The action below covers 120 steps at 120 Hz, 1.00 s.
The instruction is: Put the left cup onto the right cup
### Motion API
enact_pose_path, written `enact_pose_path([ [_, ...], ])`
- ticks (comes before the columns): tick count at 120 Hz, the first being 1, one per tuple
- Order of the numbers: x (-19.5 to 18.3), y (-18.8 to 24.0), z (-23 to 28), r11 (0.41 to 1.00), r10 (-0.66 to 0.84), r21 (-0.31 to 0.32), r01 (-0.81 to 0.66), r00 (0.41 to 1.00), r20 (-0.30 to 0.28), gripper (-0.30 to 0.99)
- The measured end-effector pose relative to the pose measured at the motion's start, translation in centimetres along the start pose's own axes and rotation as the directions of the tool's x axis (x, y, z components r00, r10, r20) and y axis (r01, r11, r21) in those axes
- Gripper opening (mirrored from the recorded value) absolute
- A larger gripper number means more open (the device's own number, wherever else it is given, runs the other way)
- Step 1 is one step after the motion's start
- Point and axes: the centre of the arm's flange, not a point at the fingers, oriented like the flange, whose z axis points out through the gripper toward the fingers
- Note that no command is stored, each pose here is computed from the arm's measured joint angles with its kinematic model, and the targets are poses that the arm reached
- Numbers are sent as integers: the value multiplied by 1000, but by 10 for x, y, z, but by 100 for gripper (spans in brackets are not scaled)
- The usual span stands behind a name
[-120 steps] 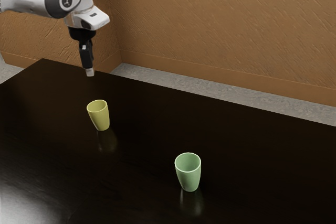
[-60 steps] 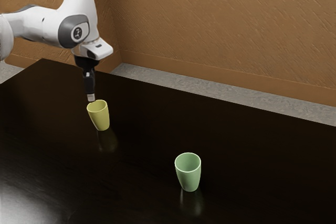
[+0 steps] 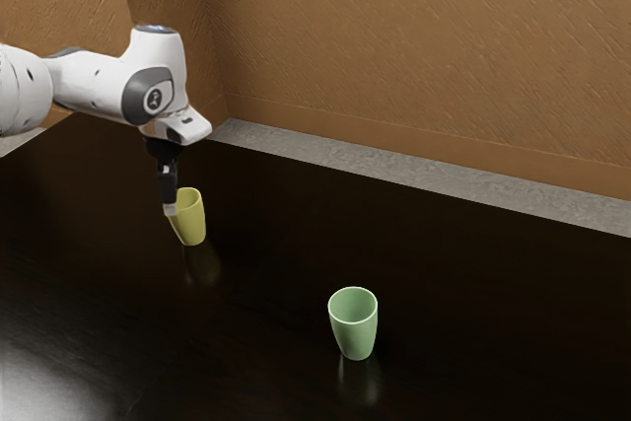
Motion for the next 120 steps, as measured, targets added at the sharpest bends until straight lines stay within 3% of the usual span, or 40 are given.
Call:
enact_pose_path([
  [68,17,-25,36,996,83,22,-84,996,22,67],
  [120,28,-33,71,990,136,27,-138,990,42,12],
])
